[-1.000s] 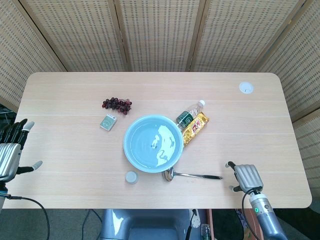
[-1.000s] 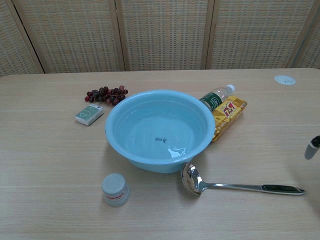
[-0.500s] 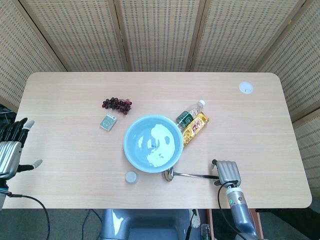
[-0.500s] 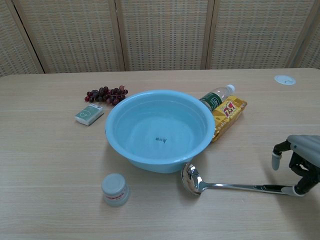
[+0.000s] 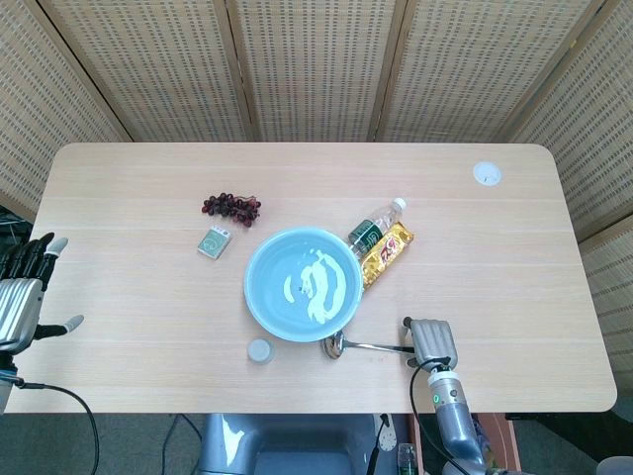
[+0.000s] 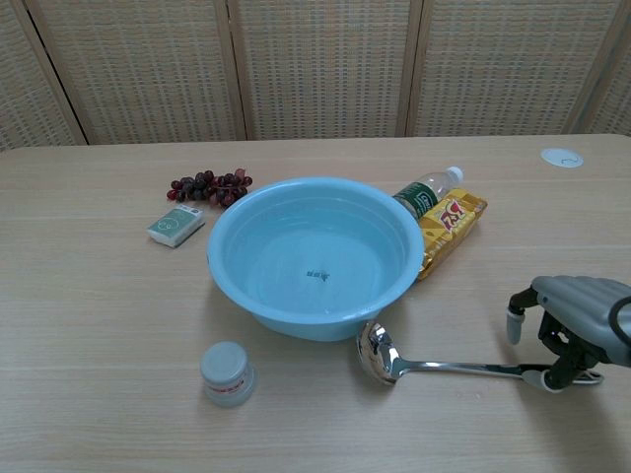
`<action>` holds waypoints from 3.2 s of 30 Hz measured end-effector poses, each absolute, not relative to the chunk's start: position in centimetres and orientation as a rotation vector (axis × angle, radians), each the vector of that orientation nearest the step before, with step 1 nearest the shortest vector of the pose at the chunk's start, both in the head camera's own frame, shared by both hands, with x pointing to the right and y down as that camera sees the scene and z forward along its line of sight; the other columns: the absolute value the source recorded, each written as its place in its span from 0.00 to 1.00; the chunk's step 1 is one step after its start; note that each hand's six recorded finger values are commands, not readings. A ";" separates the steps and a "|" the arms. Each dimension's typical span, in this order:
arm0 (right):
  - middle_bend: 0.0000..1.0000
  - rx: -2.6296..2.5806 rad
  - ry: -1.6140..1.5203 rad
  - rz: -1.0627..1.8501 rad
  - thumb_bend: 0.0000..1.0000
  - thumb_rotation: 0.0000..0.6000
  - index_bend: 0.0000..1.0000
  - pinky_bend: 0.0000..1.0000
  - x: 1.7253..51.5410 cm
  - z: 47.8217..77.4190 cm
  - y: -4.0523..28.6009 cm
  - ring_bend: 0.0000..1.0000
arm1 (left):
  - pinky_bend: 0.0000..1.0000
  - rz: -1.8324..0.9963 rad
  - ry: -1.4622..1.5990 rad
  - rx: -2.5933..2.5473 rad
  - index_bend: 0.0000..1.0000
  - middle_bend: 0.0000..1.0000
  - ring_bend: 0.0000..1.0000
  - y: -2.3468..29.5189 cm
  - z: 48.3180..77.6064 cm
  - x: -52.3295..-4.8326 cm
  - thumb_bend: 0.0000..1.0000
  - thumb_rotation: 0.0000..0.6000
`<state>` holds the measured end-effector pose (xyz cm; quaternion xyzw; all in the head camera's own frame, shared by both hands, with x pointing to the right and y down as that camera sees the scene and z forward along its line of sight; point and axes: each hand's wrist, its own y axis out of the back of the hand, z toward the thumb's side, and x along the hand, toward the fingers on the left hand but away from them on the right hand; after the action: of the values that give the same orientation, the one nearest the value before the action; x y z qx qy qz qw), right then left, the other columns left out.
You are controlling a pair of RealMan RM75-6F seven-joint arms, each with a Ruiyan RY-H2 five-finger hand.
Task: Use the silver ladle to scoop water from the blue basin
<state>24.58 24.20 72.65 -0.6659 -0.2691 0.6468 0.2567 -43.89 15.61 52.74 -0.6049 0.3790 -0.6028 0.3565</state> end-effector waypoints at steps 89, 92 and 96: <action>0.94 -2.120 -0.702 1.498 0.70 1.00 0.73 1.00 30.2 65.4 22.0 0.97 | 0.00 -1.582 0.970 -1.594 0.00 0.00 0.00 15.2 53.8 -43.5 0.00 1.00; 0.94 -2.111 -0.704 1.469 0.70 1.00 0.73 1.00 29.6 64.4 21.0 0.97 | 0.00 -1.586 0.970 -1.595 0.00 0.00 0.00 15.2 53.8 -43.5 0.00 1.00; 0.94 -2.087 -0.695 1.423 0.70 1.00 0.73 1.00 28.4 63.2 19.3 0.97 | 0.00 -1.591 0.965 -1.594 0.00 0.00 0.00 15.1 54.0 -43.5 0.00 1.00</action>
<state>28.39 19.29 63.24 -0.7697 -0.2564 0.5247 0.2580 -43.49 15.13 53.98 -0.6120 0.3707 -0.6108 0.3390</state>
